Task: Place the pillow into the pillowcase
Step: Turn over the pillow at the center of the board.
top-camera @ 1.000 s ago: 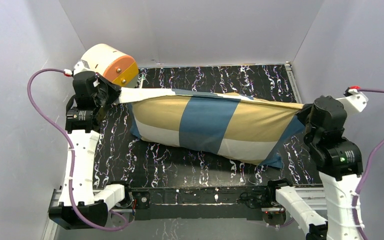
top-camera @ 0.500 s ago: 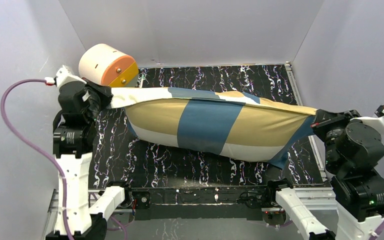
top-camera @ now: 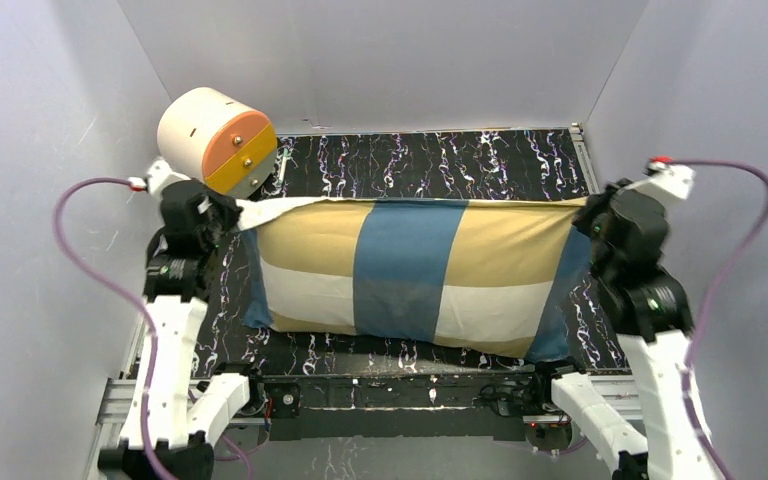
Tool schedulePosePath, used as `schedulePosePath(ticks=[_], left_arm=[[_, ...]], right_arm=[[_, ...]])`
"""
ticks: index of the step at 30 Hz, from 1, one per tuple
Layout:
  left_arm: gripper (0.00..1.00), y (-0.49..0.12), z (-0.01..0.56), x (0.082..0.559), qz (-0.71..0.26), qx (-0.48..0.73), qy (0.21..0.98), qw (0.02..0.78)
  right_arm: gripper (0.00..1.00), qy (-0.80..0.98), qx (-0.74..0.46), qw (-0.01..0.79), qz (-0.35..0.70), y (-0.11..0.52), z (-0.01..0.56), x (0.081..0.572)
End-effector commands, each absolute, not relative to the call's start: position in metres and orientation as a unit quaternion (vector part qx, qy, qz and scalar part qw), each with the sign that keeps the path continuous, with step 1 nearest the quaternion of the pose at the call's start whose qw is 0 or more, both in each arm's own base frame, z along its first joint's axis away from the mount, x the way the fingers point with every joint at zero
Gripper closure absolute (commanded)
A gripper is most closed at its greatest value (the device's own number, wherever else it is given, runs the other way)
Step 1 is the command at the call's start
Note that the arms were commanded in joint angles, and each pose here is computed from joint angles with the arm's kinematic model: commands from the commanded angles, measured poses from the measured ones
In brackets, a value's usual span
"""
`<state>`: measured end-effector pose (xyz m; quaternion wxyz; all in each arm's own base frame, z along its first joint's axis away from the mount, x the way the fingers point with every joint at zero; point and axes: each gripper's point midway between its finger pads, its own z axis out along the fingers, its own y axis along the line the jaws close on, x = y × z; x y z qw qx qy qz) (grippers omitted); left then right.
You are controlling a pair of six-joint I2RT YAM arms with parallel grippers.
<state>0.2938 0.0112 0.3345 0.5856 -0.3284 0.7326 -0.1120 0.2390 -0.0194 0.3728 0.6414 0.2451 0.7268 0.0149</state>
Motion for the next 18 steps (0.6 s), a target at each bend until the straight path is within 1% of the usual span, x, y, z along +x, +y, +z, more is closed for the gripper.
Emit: schedulePosePath(ticks=[1,4,6,8,9,10,12,13,14,16,18], left_arm=[[1.0,0.035,0.299,0.333,-0.073,-0.365,0.713,0.595],[1.0,0.027,0.279,0.363,-0.101,-0.36,0.709,0.598],[1.0,0.02,0.283,0.389,-0.131,-0.352,0.693,0.615],[0.99,0.009,0.293,0.418,-0.158,-0.333,0.696,0.616],[0.91,0.004,0.295,0.434,-0.167,-0.322,0.706,0.608],[0.82,-0.002,0.302,0.448,-0.175,-0.307,0.717,0.601],[0.59,-0.011,0.306,0.468,-0.177,-0.28,0.744,0.58],[0.5,-0.017,0.301,0.476,-0.181,-0.263,0.762,0.563],[0.44,-0.022,0.297,0.476,-0.181,-0.247,0.78,0.546],[0.36,-0.025,0.299,0.475,-0.176,-0.226,0.796,0.534],[0.36,-0.028,0.295,0.467,-0.178,-0.214,0.803,0.526]], right_arm=[[0.99,0.689,0.241,0.68,-0.076,-0.041,0.377,0.291],[0.99,0.694,0.2,0.686,-0.082,-0.029,0.364,0.334],[0.99,0.7,0.176,0.688,-0.078,-0.021,0.356,0.361],[0.99,0.712,0.156,0.681,-0.066,-0.013,0.349,0.39],[0.93,0.729,0.154,0.664,-0.062,-0.011,0.342,0.403],[0.81,0.74,0.156,0.651,-0.059,-0.011,0.347,0.412],[0.57,0.777,0.162,0.606,-0.059,-0.008,0.34,0.423],[0.49,0.794,0.165,0.583,-0.057,-0.006,0.335,0.422],[0.42,0.809,0.162,0.564,-0.047,-0.001,0.329,0.42],[0.32,0.838,0.144,0.526,-0.016,0.013,0.313,0.409],[0.27,0.86,0.132,0.492,0.023,0.029,0.298,0.394]])
